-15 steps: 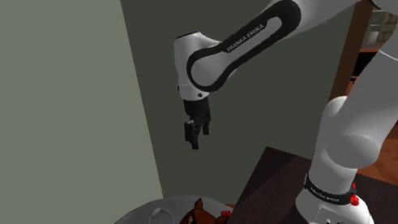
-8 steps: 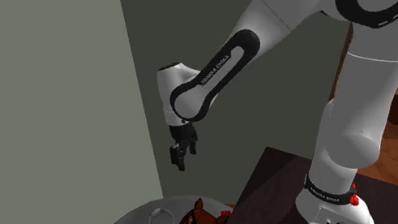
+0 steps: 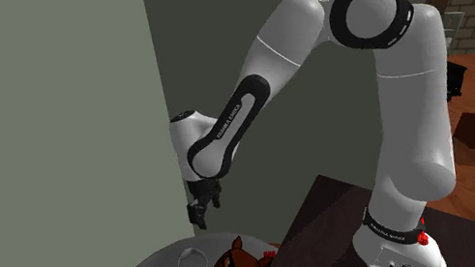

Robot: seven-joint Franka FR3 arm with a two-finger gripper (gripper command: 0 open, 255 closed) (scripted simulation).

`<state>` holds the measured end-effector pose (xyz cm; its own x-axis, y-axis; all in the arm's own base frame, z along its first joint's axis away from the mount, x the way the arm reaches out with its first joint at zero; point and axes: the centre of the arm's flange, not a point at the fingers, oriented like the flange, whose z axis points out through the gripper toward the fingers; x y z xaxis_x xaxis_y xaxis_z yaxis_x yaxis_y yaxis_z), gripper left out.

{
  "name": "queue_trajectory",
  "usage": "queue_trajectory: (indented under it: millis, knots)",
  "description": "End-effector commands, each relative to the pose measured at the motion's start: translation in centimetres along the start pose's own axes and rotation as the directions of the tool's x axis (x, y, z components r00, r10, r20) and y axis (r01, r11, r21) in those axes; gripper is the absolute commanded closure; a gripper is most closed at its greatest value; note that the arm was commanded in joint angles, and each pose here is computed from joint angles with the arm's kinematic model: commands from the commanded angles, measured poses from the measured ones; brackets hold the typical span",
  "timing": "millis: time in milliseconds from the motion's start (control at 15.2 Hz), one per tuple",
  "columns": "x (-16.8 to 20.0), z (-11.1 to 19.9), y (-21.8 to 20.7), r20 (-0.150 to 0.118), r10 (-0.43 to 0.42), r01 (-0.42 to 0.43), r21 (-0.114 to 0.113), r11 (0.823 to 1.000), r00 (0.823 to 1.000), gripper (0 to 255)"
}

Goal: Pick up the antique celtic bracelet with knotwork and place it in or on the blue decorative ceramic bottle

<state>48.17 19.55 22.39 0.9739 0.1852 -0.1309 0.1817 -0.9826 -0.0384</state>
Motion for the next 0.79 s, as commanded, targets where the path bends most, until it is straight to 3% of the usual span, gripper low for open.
queue_trajectory:
  millis: [0, 462, 726]
  knots:
    - [1.5, 2.4, -0.9, 0.005, -0.002, 0.002, -0.002, 1.0, 1.0, 0]
    - [6.5, 9.9, -3.6, 0.026, -0.009, 0.01, -0.012, 1.0, 1.0, 0]
    - [6.4, 12.0, -3.5, 0.026, -0.009, 0.01, -0.012, 1.0, 1.0, 0]
